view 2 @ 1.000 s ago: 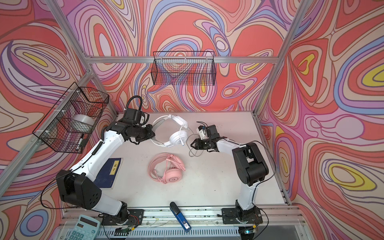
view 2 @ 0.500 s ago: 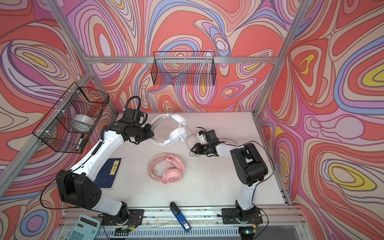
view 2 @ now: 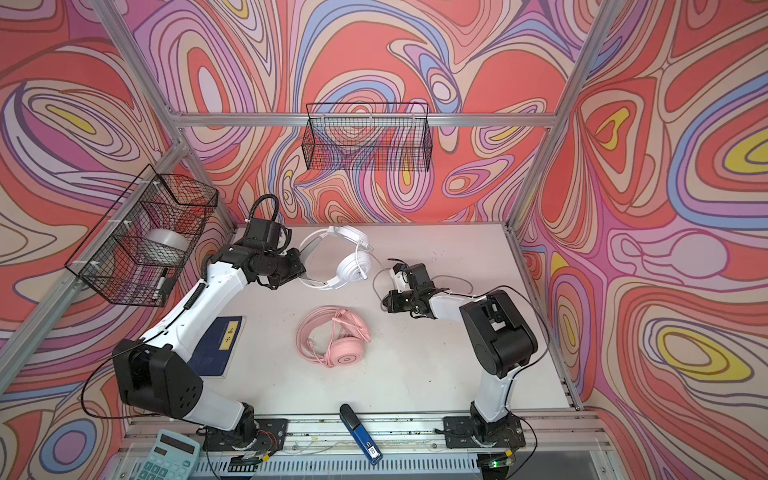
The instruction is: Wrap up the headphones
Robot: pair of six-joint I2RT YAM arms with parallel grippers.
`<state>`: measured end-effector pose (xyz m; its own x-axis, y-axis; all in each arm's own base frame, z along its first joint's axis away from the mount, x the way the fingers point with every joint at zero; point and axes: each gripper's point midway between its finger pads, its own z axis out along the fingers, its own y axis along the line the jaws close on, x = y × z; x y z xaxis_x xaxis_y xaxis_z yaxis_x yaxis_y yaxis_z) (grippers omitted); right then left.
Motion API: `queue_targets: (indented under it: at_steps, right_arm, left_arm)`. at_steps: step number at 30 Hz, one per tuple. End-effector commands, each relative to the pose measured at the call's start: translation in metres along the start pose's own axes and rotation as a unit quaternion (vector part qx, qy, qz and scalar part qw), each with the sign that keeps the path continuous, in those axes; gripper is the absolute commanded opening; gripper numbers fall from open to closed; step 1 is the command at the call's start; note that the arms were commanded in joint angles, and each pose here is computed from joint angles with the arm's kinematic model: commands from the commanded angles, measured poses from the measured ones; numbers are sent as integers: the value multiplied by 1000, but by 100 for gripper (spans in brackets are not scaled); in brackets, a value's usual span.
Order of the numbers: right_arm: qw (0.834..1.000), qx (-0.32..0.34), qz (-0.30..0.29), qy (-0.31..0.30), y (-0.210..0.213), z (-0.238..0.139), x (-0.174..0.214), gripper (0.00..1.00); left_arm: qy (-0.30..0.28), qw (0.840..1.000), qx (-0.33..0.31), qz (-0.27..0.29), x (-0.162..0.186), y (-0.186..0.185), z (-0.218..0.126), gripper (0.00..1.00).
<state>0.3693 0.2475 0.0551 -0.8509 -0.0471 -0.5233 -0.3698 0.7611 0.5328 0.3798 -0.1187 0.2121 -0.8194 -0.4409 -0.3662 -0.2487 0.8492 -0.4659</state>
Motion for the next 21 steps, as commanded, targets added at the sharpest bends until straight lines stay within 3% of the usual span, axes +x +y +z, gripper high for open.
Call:
queue_targets:
  at_steps: [1,13,21]
  right_arm:
    - [999,13,-45,-1,11,-15,-4,1]
    - [979,60,-163,102,37,-42,41,0]
    - [967,58,-239,74,66,-64,40,0]
  left_arm:
    - [-34,999,16,-24,-11,-6,-14,0]
    - [-74,995,-1,-71,-25,3,-18,0]
    - [-108,988,-27,-104,-34,18,-21,0]
